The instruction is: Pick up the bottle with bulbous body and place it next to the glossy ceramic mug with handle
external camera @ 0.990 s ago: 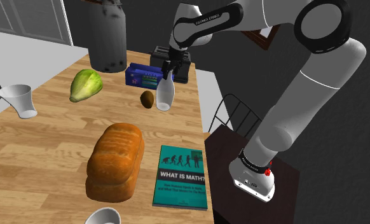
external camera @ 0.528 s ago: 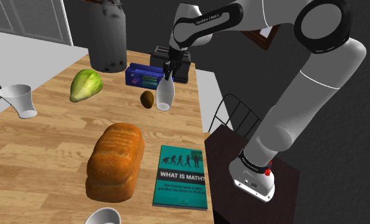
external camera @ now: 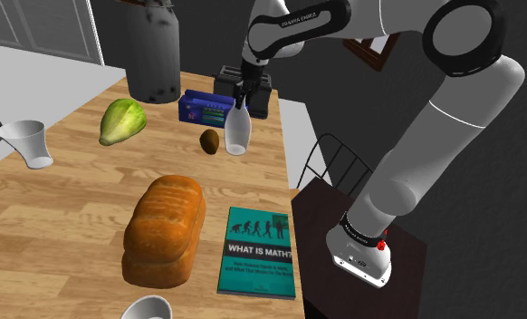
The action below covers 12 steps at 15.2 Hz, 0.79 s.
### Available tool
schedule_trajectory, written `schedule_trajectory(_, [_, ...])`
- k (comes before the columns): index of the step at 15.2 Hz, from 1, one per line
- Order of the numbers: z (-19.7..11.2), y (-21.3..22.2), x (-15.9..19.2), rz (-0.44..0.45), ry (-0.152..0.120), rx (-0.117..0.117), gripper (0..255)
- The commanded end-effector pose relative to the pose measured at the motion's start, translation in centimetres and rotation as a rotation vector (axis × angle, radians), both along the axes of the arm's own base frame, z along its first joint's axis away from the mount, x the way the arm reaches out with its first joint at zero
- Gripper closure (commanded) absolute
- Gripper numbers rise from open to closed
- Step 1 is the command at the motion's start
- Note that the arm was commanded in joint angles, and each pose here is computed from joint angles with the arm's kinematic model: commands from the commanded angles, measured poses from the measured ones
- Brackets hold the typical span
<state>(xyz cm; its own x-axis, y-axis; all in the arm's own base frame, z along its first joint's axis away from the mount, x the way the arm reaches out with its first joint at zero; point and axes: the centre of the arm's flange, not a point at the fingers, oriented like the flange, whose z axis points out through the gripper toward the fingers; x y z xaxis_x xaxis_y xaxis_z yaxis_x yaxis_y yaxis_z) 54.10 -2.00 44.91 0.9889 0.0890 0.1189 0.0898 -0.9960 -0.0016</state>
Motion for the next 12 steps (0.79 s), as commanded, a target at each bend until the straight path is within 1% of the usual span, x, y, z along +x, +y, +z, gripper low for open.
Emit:
schedule_trajectory(1, [1.1,0.1,-0.1,0.000,0.000,0.000,255])
schedule_trajectory(12, [6.9,0.1,-0.1,0.000,0.000,0.000,255])
